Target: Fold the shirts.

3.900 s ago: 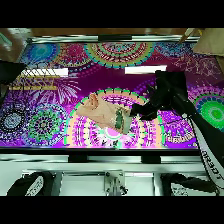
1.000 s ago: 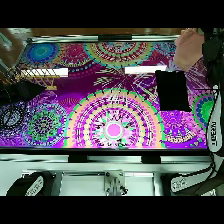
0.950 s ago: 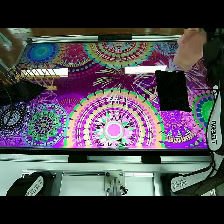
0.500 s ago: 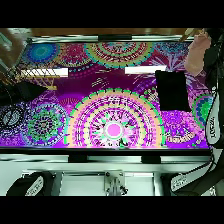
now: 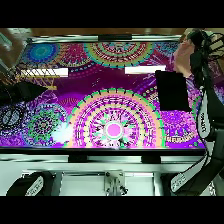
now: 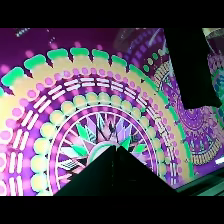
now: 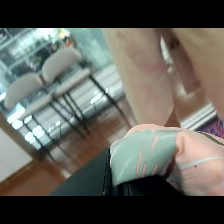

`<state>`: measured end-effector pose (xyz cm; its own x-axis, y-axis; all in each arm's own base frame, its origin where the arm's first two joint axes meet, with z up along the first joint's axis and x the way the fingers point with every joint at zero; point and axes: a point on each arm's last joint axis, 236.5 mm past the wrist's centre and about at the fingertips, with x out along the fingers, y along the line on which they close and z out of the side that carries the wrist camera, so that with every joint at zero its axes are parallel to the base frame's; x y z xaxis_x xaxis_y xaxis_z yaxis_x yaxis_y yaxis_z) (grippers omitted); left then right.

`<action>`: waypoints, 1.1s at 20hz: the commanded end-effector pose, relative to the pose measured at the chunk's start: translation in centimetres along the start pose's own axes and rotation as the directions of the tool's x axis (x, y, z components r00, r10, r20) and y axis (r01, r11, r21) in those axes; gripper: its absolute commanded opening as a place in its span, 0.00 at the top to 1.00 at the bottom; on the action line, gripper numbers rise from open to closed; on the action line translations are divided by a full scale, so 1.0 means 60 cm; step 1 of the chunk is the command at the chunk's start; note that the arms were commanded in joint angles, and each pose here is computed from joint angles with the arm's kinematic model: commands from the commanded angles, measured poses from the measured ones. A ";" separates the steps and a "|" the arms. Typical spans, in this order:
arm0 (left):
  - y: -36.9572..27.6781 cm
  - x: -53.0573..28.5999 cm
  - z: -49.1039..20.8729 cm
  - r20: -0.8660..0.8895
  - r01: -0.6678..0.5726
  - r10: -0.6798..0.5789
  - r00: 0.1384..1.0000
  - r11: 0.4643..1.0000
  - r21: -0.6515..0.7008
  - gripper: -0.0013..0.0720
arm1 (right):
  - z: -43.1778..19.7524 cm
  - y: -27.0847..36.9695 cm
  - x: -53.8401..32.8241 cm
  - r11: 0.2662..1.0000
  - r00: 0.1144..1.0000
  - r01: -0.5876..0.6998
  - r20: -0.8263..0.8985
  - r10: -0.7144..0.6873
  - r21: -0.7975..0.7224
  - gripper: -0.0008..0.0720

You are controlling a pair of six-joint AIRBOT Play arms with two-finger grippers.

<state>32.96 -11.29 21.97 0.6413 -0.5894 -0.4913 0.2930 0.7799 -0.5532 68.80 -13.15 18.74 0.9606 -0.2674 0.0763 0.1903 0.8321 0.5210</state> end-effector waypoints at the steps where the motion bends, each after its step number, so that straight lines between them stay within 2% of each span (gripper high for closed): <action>1: 0.000 0.000 -0.001 -0.002 0.001 -0.001 1.000 1.000 0.000 0.93 | -0.030 0.033 -0.013 0.999 0.990 -0.039 -0.134 0.034 -0.034 0.90; 5: 0.000 0.000 -0.001 -0.001 0.001 -0.001 1.000 1.000 0.001 0.93 | -0.027 0.078 -0.056 0.987 0.952 -0.100 -0.300 0.058 -0.125 0.90; 9: 0.000 0.000 -0.001 -0.002 0.001 -0.001 1.000 1.000 0.001 0.93 | -0.054 0.079 -0.112 0.968 0.872 -0.124 -0.489 0.001 -0.219 0.90; 13: -0.001 0.000 -0.002 -0.004 0.002 -0.002 1.000 1.000 0.002 0.93 | -0.112 0.024 -0.165 0.989 0.740 0.016 -0.664 -0.112 -0.149 0.90; 17: -0.003 0.000 -0.014 -0.034 0.009 -0.009 0.999 1.000 0.005 0.93 | -0.137 -0.031 -0.225 0.962 0.602 0.095 -0.755 -0.261 -0.256 0.90; 22: -0.004 0.000 -0.014 -0.036 0.009 -0.009 0.999 1.000 0.005 0.93 | -0.116 -0.055 -0.286 0.927 0.500 0.114 -0.786 -0.364 -0.357 0.90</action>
<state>32.38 -11.58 21.59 0.6169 -0.6016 -0.5074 0.2998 0.7757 -0.5553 56.26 -7.08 10.64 0.6735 -0.0167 -0.7390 0.3133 0.9119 0.2650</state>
